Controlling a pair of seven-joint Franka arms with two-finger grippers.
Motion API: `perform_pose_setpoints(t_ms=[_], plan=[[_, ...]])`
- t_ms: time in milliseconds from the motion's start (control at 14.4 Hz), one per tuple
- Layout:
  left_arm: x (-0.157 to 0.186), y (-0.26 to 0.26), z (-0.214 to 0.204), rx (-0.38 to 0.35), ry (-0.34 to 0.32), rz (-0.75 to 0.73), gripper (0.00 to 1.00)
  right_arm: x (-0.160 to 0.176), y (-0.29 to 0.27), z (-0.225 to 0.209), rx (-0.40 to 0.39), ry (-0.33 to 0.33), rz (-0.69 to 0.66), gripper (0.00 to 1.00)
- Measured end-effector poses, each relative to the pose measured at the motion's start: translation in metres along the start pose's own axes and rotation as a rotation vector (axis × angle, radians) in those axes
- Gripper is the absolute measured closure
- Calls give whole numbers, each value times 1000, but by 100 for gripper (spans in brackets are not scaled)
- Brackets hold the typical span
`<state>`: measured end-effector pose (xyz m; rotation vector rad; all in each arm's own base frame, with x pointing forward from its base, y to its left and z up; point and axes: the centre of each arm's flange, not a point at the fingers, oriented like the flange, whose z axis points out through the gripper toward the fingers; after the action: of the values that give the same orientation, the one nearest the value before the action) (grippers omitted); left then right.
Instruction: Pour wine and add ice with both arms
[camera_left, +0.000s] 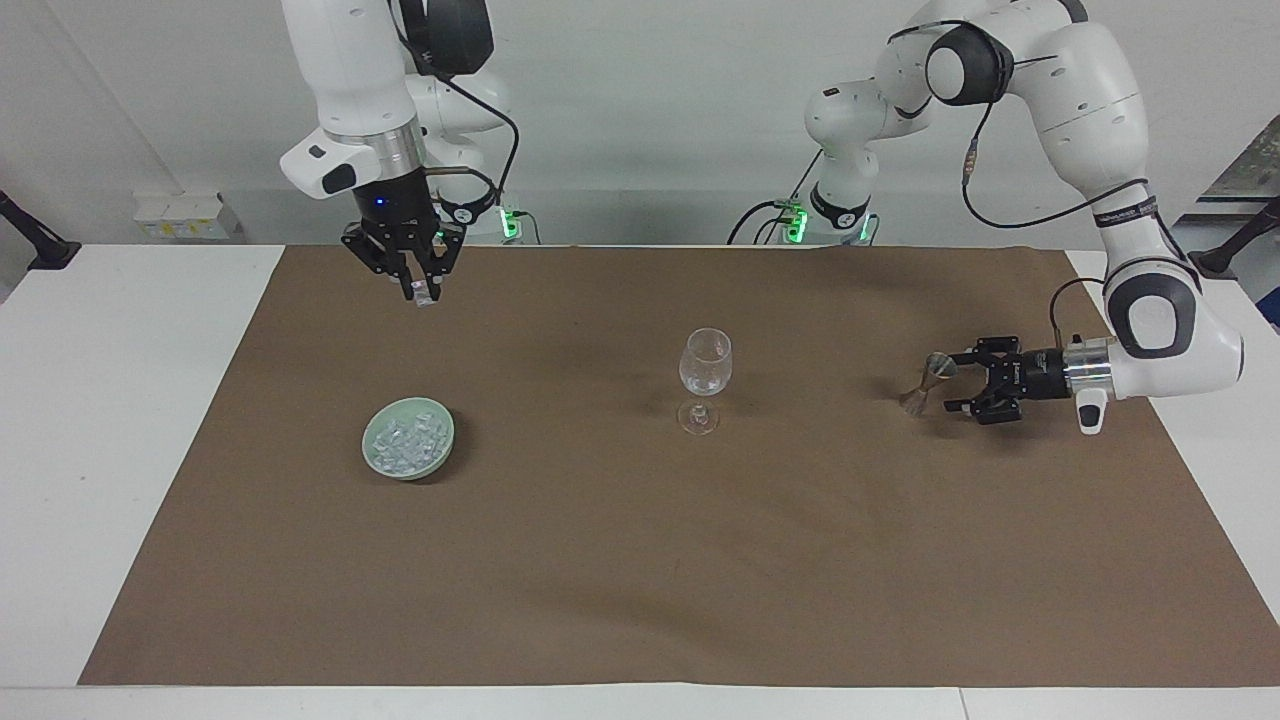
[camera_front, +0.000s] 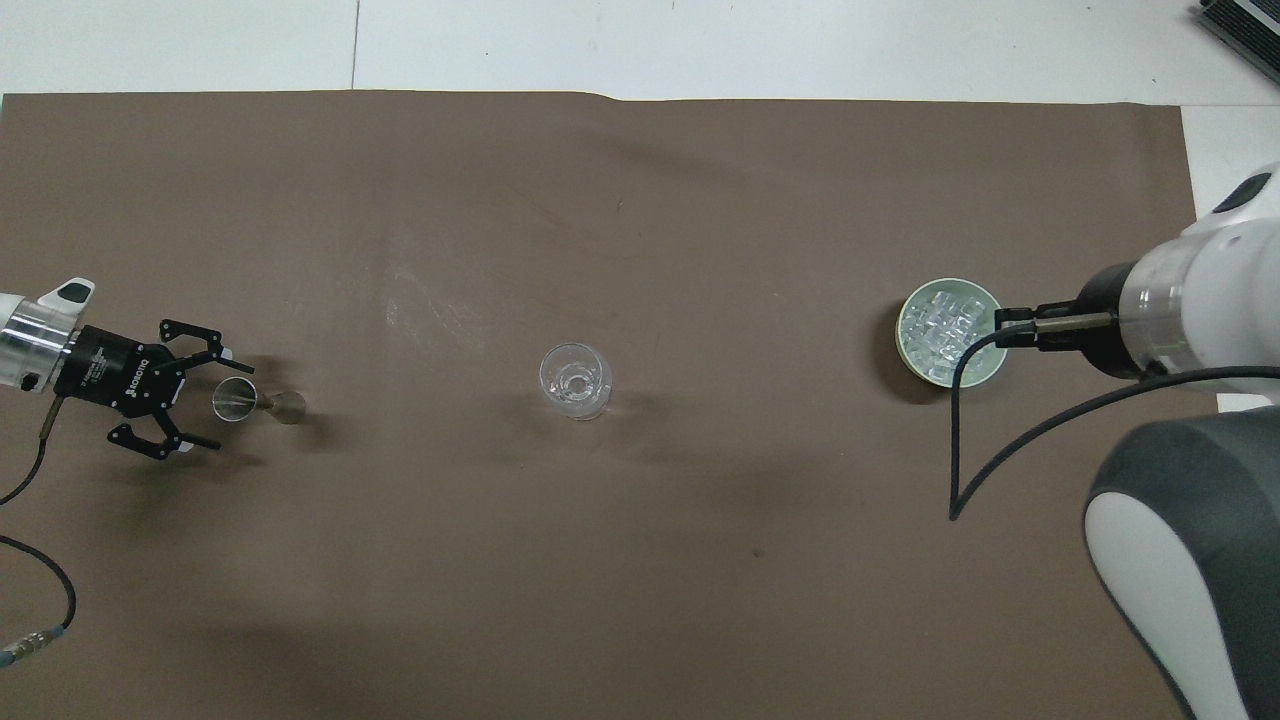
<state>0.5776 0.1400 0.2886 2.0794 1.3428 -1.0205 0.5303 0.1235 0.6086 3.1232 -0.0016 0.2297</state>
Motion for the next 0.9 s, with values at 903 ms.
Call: perform_pose_setpoints(t_ms=[903], plan=[[-78,34,-124,-1,268,253,0,-26,-233,5,71,-74,74,72]])
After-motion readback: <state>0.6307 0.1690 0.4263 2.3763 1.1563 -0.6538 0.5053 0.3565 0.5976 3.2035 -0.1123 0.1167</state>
